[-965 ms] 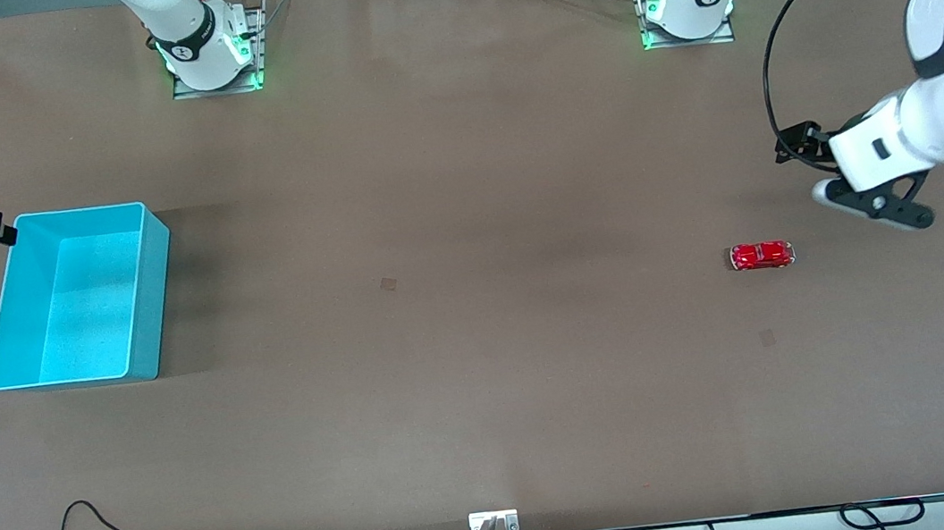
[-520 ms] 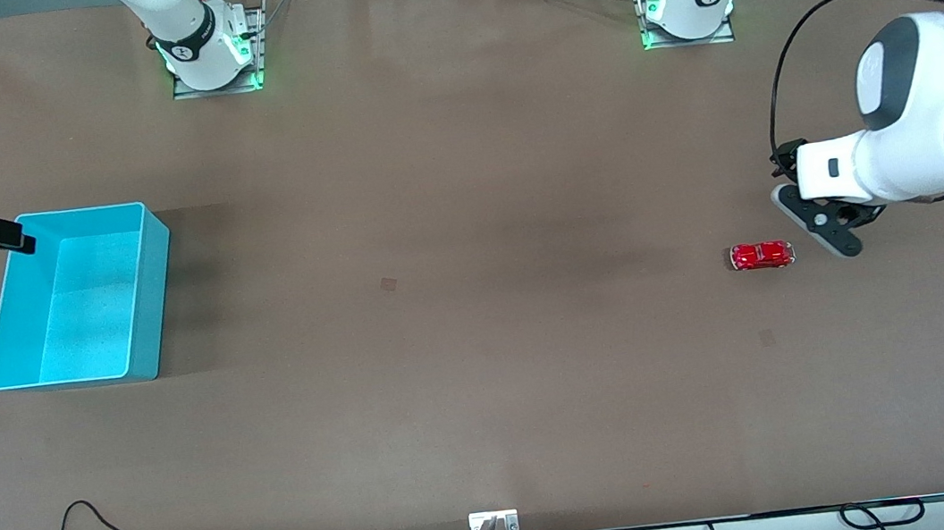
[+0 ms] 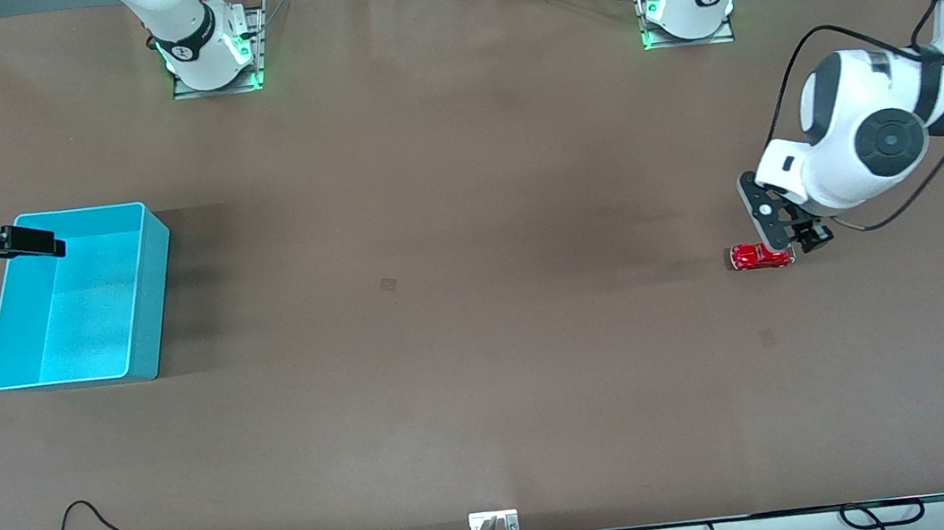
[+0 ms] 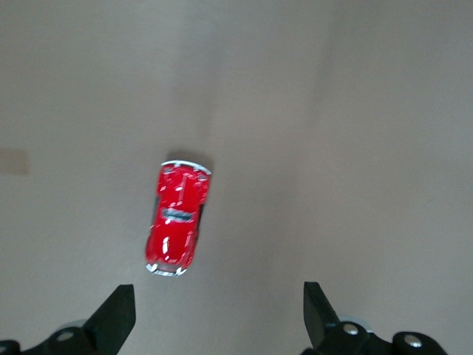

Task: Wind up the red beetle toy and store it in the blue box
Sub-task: 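Lower the left gripper and grasp the red beetle car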

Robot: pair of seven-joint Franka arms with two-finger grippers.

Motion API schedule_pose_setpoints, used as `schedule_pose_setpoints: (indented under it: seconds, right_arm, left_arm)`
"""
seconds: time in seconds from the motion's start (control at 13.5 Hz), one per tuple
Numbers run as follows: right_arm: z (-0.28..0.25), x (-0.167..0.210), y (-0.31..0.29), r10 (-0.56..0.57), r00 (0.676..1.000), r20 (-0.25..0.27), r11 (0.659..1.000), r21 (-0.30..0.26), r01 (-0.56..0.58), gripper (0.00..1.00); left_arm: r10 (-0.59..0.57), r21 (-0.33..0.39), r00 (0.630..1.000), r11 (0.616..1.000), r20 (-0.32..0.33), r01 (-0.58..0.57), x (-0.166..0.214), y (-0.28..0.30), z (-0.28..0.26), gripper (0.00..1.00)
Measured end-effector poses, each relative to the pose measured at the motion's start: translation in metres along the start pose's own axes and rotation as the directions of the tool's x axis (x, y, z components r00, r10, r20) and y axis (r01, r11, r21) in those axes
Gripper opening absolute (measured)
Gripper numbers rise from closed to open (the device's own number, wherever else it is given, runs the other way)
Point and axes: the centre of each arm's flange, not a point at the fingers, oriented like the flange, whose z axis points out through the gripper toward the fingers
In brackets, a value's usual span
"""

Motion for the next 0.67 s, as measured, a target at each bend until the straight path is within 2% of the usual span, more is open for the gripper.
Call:
schedule_pose_setpoints:
  seconds: [0.45, 0.67]
  right_arm:
    - [0.002, 0.001, -0.001, -0.002, 1.000, 0.005, 1.000, 0.000, 0.002, 1.00]
    - [0.003, 0.002, -0.001, -0.001, 1.000, 0.007, 1.000, 0.000, 0.001, 1.00]
  left_arm:
    - [0.190, 0.124, 0.981, 0.975, -0.047, -0.183, 0.007, 0.001, 0.035, 1.00]
    - [0.236, 0.156, 0.971, 0.961, -0.039, -0.228, -0.003, -0.008, 0.060, 1.00]
